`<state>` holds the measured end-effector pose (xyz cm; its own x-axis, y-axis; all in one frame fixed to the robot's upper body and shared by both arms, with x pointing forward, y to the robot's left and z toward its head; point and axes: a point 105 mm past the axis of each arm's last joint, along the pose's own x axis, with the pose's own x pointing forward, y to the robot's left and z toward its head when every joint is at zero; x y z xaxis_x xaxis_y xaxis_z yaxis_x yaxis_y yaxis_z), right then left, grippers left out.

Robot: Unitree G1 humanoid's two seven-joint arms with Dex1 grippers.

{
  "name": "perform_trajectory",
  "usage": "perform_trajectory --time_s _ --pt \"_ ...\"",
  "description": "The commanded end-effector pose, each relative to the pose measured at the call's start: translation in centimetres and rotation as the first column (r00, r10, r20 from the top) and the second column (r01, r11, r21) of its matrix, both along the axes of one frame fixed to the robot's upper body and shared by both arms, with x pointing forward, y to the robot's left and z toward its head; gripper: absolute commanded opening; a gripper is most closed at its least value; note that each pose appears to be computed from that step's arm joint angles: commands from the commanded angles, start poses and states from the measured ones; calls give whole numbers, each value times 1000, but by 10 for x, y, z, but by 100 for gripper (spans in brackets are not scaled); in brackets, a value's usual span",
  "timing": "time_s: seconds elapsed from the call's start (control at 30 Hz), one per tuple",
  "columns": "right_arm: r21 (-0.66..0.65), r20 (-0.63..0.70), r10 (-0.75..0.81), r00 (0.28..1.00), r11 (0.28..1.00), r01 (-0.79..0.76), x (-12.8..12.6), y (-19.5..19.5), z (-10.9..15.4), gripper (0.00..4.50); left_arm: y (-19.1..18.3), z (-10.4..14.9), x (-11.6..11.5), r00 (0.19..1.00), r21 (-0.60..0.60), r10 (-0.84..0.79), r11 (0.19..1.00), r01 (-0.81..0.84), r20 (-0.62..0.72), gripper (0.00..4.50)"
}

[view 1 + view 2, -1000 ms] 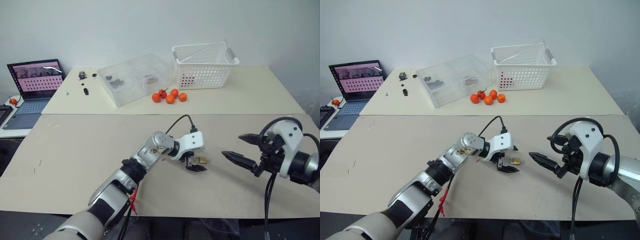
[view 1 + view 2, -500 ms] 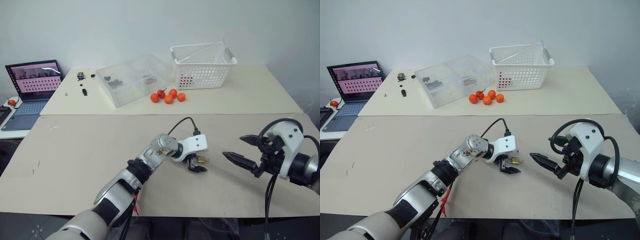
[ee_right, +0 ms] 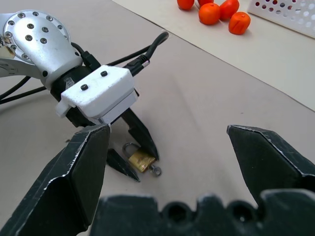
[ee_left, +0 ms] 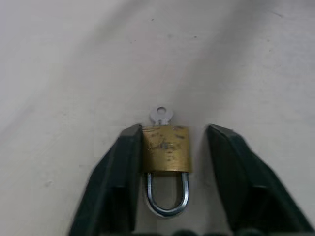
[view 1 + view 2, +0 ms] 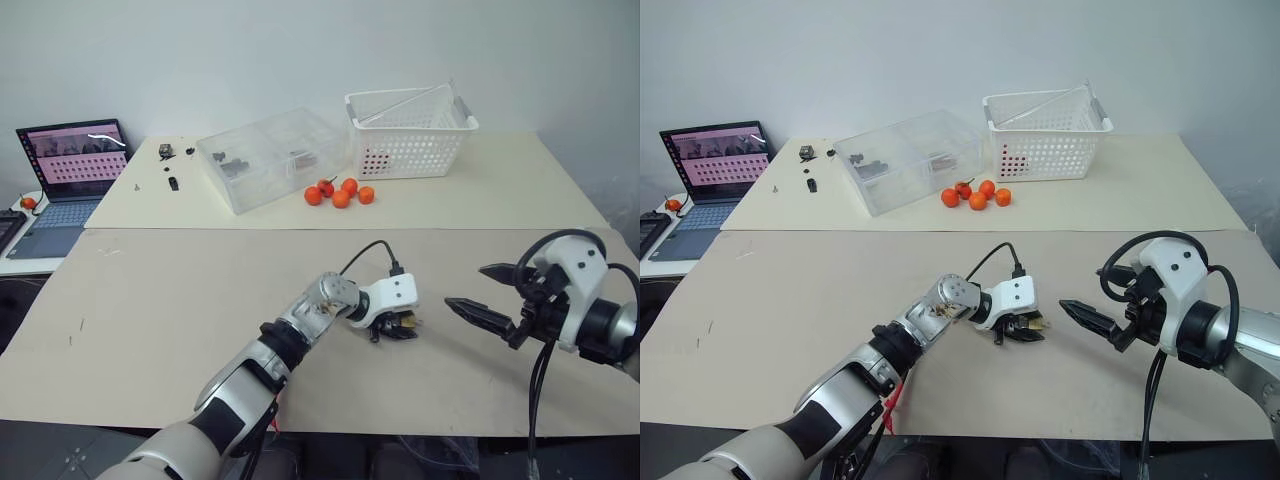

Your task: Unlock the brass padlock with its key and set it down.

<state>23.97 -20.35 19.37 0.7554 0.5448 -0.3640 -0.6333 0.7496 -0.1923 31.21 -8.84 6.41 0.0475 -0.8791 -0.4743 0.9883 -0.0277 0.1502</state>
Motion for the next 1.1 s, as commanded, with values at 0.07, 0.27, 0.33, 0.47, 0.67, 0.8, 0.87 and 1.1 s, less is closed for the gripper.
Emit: perform_trajectory --time_s 0.07,0.27,0.33,0.47,0.67,0.8,0.87,1.1 --pt "-22 35 14 999 1000 -13 0 2 8 450 5 -2 5 999 3 33 999 -33 -14 83" --pt "-47 17 45 999 998 -44 0 6 4 450 15 9 14 998 -16 59 998 -59 -9 83" --pt "-63 6 62 998 996 -62 0 8 2 450 18 20 17 997 -48 66 997 -67 -32 83" --pt "-101 -28 119 993 988 -121 -2 16 -6 450 29 45 17 996 -110 41 993 -50 -84 83" --pt "-160 -40 208 977 964 -211 -3 29 -18 450 67 65 15 990 -89 -9 996 -3 -137 83" --pt "-239 -25 286 958 929 -284 -6 41 -33 450 82 84 6 966 -118 -78 992 50 -247 83" --pt "-275 -12 325 946 908 -315 -7 46 -38 450 90 94 -2 941 -152 -159 981 117 -299 83" --pt "-377 111 440 891 849 -372 -3 66 -39 450 110 112 -13 868 -210 -316 945 252 -383 83"
